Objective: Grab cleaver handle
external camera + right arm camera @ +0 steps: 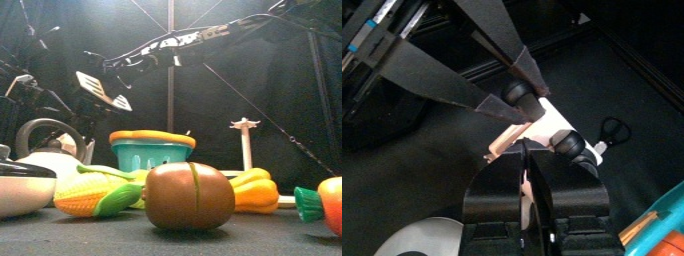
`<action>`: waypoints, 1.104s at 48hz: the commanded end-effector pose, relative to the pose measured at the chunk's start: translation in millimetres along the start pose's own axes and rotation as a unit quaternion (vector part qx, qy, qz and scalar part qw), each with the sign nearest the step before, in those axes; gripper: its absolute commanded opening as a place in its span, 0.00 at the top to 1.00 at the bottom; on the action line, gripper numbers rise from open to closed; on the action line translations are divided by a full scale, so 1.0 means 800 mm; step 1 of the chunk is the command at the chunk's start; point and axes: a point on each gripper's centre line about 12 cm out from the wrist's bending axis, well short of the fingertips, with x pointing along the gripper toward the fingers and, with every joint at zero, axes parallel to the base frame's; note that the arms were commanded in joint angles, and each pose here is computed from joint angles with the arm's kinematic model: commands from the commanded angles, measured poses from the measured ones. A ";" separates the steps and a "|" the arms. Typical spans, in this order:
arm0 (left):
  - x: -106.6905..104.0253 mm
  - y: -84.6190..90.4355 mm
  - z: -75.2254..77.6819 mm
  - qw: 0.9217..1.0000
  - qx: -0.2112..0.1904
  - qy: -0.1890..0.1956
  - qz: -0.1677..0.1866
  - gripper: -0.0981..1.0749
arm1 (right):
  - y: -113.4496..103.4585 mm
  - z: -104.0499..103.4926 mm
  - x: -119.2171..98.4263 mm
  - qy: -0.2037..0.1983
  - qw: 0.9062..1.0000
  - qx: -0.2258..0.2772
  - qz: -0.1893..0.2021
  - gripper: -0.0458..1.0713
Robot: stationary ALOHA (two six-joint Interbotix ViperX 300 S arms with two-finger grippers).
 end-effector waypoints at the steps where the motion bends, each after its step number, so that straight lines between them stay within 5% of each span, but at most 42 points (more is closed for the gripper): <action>1: 0.001 0.002 0.008 1.000 -0.002 -0.011 0.000 0.36 | -0.007 0.034 -0.014 -0.023 1.000 0.011 -0.010 0.84; 53: 0.001 0.000 0.013 1.000 -0.002 -0.024 -0.004 0.36 | 0.003 0.027 0.008 -0.015 0.999 0.023 -0.024 0.84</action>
